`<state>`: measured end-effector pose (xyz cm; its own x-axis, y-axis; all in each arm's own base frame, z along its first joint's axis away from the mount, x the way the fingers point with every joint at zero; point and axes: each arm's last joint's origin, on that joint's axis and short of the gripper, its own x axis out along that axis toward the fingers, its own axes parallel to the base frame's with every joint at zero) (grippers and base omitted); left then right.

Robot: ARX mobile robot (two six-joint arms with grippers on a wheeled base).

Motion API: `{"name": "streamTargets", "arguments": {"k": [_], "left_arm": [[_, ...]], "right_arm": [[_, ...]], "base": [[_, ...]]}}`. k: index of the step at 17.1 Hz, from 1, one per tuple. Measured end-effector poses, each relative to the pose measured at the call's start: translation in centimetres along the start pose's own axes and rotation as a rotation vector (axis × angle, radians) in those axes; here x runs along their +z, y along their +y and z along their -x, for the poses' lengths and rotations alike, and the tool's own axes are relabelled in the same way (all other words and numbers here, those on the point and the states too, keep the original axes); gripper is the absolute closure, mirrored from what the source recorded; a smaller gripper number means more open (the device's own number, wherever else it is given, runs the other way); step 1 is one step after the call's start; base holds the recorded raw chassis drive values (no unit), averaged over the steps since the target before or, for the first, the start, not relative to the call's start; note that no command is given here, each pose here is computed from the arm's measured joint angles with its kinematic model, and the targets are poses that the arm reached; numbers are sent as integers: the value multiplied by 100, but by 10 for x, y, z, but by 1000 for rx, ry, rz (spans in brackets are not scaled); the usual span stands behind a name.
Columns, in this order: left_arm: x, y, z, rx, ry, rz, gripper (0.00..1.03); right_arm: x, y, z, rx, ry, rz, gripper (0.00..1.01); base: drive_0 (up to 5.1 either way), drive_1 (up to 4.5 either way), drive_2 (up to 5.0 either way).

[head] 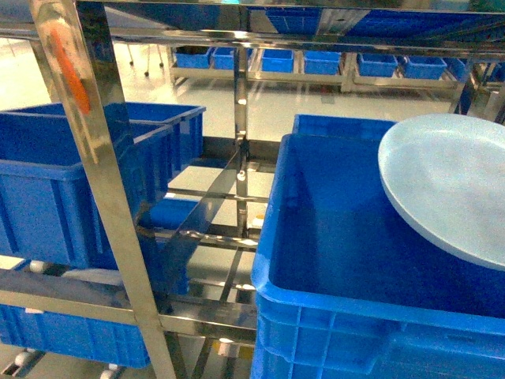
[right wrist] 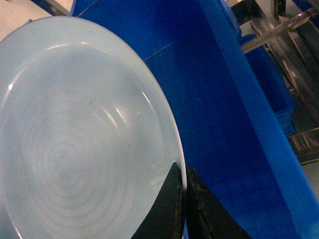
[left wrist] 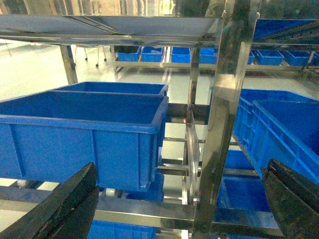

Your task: Place blue tray on left shelf second layer neatly

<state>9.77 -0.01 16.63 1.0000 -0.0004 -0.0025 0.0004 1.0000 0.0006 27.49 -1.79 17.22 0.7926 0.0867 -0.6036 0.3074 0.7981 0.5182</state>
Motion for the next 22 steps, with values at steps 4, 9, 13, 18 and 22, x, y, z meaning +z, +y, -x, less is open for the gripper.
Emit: {"name": "streamTargets", "arguments": {"k": [4,9,13,18,22], "left_arm": [[0,0,0,0,0,0,5],[0,0,0,0,0,0,5],[0,0,0,0,0,0,5],[0,0,0,0,0,0,5],[0,0,0,0,0,0,5]], "right_arm": [[-2,18,-18,8,-8,44,99],[-11,11,-51,-84,-5,55,97],[-1,25,-28,18,-48,64,61],[-16,2,51,59,2,13,17],[-50,-37,116,-35,49,40,3]], "base": [[0,0,0],[0,0,0],[0,0,0],[0,0,0],[0,0,0]]}}
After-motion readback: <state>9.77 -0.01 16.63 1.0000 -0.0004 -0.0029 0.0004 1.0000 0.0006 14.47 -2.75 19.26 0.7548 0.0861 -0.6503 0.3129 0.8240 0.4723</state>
